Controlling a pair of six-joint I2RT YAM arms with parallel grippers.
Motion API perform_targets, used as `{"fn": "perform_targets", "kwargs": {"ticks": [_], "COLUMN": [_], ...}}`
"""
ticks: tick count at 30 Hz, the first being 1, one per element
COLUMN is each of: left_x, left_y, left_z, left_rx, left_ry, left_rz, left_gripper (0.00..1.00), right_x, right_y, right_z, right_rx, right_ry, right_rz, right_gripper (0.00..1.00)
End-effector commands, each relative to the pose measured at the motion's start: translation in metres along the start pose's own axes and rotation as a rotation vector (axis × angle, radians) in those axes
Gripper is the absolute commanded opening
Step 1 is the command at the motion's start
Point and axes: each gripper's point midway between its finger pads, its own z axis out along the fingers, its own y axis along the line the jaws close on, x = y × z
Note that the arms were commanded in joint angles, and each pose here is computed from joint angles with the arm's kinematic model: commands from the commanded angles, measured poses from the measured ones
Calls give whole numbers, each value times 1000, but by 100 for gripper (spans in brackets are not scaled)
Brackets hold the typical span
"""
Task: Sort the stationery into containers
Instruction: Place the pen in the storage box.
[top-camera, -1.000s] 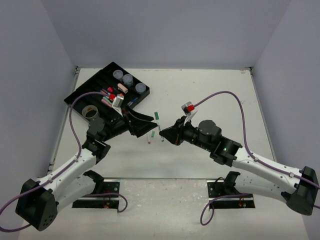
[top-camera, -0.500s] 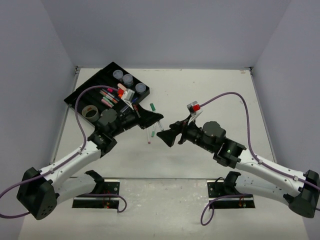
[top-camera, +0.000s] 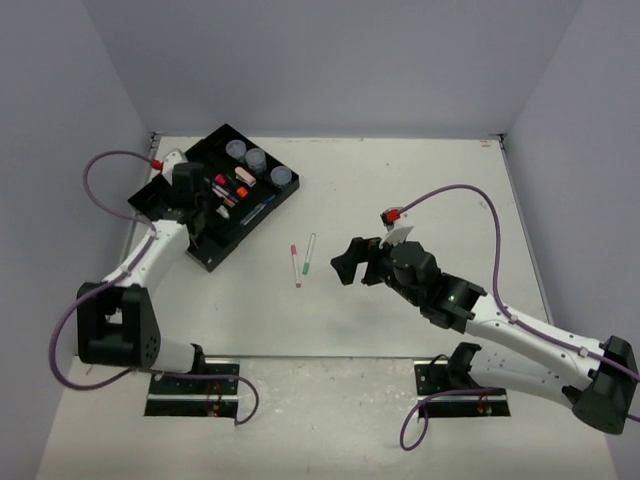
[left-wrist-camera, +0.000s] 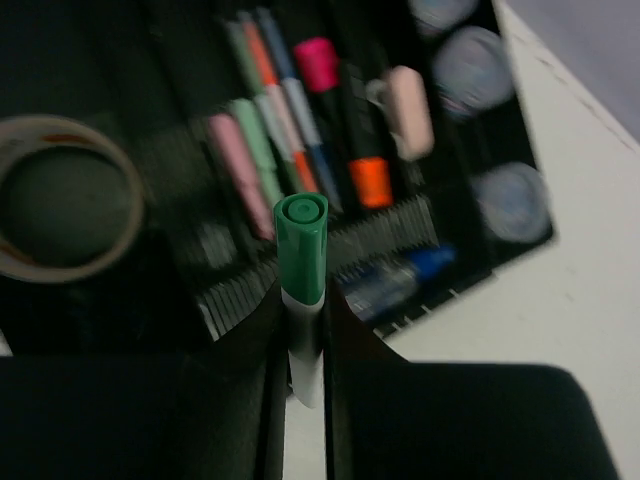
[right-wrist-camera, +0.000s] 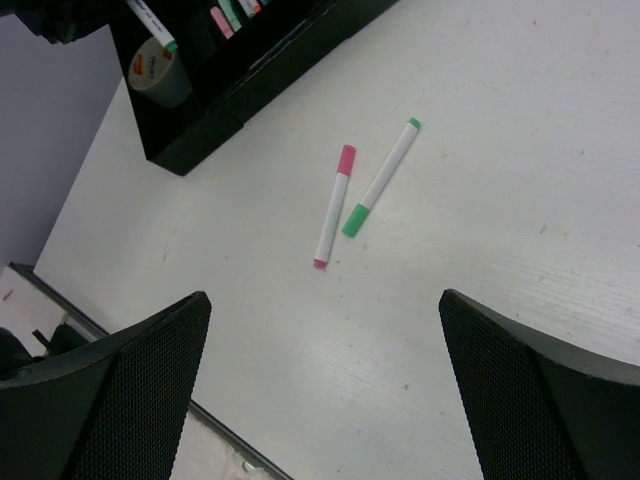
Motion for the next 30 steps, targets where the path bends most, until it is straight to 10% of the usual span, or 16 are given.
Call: {"fn": "perform_targets", "kwargs": {"ticks": [1,23,30], "left_x": [-39,-20,-10], "left_y": [65,76,82], "left_z": [32,94,90], "left_rx": [-241,-190,-193], "left_ry": [-16,7,6], "left_rz": [-31,-217,-230], "left_gripper": [0,1,20], "right_x": [2,19,21], "right_y": [-20,-25,-23], "right_z": [6,19,22], "right_rx": [80,92,87], "right_ry": [-9,63,79], "right_rz": [-17,-27,-34], "right_gripper": [99,99,99]}}
